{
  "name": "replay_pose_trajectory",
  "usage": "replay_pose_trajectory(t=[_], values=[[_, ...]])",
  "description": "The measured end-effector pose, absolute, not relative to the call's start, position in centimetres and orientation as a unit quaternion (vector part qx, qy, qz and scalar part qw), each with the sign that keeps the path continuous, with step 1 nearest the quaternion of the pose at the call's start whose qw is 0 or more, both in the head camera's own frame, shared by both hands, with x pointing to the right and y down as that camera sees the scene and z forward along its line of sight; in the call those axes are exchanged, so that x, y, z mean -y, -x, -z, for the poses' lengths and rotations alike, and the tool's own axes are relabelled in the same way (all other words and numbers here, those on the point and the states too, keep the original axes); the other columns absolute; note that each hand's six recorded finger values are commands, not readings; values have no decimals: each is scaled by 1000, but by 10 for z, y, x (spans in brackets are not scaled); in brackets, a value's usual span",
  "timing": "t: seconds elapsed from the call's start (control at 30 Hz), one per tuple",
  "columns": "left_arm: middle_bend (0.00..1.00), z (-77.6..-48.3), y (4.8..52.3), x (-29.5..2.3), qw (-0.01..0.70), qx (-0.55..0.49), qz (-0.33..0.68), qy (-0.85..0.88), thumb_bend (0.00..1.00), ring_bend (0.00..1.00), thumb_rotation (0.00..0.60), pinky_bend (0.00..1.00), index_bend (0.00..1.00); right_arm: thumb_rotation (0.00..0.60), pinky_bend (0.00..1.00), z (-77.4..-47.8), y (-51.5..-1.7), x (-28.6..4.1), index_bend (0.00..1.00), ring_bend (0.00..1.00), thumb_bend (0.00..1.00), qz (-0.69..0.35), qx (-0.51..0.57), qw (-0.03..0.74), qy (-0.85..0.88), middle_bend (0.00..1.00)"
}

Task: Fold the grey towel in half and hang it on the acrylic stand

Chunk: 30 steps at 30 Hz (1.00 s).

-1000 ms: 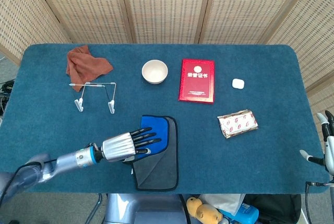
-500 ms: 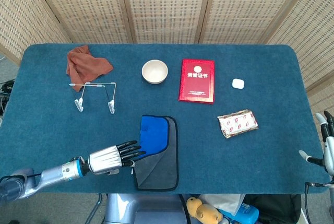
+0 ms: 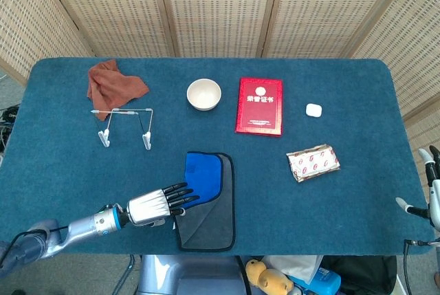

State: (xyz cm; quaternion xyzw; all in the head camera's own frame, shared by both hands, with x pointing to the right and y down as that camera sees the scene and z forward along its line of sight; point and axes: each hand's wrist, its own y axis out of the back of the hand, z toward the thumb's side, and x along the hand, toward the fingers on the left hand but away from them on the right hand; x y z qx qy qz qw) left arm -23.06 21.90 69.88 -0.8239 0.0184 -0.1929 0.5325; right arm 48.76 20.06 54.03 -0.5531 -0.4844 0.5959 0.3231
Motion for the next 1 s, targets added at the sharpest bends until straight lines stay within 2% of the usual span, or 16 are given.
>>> replay_pose_trajectory(t=[0.27,0.77,1.0], values=[[0,-706,220,-219,534,-18,191,823,370,0,600,40,384,600,0,-540,-488,-200,0,0,0,-597,485,322,552,0],[0,-713,210,-223,541,-21,187,819,376,0,600,40,386,600,0,-540,-489,-200,0,0,0,-596,486,321,552,0],[0,-715,205,-226,543,-25,185,819,397,0,600,40,512,600,0,-540,-489,-200,0,0,0,-596,487,320,553,0]])
